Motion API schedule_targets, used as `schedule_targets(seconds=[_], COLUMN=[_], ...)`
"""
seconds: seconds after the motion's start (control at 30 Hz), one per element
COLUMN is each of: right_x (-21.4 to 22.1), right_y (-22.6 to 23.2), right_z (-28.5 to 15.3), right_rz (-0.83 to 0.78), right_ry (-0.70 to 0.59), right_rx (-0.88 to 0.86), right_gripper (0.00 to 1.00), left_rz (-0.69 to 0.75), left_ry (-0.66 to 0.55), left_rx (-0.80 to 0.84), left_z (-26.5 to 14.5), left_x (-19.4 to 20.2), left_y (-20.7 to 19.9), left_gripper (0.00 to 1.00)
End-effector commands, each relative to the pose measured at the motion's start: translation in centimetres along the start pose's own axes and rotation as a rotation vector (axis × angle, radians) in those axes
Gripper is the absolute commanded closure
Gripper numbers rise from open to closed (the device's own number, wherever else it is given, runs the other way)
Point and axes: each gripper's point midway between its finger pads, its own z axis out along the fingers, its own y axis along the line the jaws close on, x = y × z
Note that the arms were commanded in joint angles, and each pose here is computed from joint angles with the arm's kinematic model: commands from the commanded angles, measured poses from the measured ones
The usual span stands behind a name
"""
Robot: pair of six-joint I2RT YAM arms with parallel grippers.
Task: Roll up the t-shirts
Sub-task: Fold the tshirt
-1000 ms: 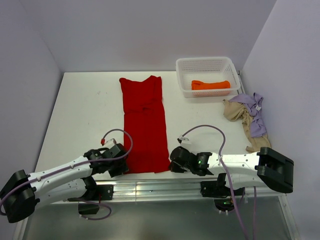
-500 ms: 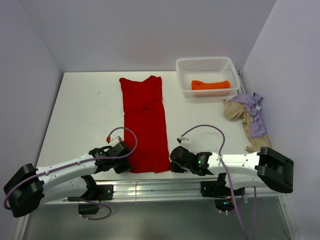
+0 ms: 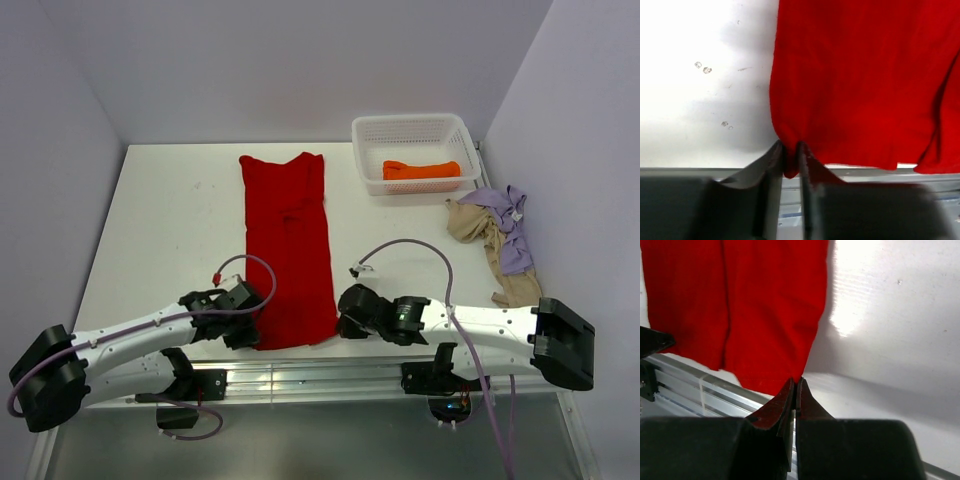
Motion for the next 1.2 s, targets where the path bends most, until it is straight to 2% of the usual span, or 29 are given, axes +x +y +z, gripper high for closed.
schedule_targets(seconds=[0.0,0.07,0.37,0.5,0.83,1.1,1.17], right_x=[-1.0,-0.6,0.7,1.0,1.0,1.3,1.4], right_y=[0.1,-0.1,-0.4,-0.2,0.1,0.3,0.4], right_z=[-0.5,-0.2,1.0,1.5,1.7,1.7,1.7], right_rz=[-0.03,-0.032,-0.014,-0.015,-0.011,-0.009,-0.012], right_ry=[-0.024,-0.01,0.024,0.03,0.036,0.046,0.046], right_rx=[0.015,0.017,0.0,-0.004,-0.01,-0.023,-0.026], right_gripper=[1.0,1.0,1.0,1.0,1.0,1.0,1.0], left_rz=[0.04,0.04,0.012,0.005,-0.003,-0.01,-0.008], left_ry=[0.037,0.05,0.026,0.011,-0.009,-0.034,-0.034], left_rx=[-0.039,-0.076,-0.149,-0.093,-0.028,-0.037,-0.037], left_z=[-0.5,-0.1,-1.3,-1.6,-0.4,0.1,0.2], left_x=[0.4,0.8,0.9,0.9,0.5,0.2,0.2], left_y=[0.2,1.0,3.9,3.3,1.7,1.9,1.9], left_gripper=[0.71,0.65,0.59,0.52,0.59,0.65,0.72])
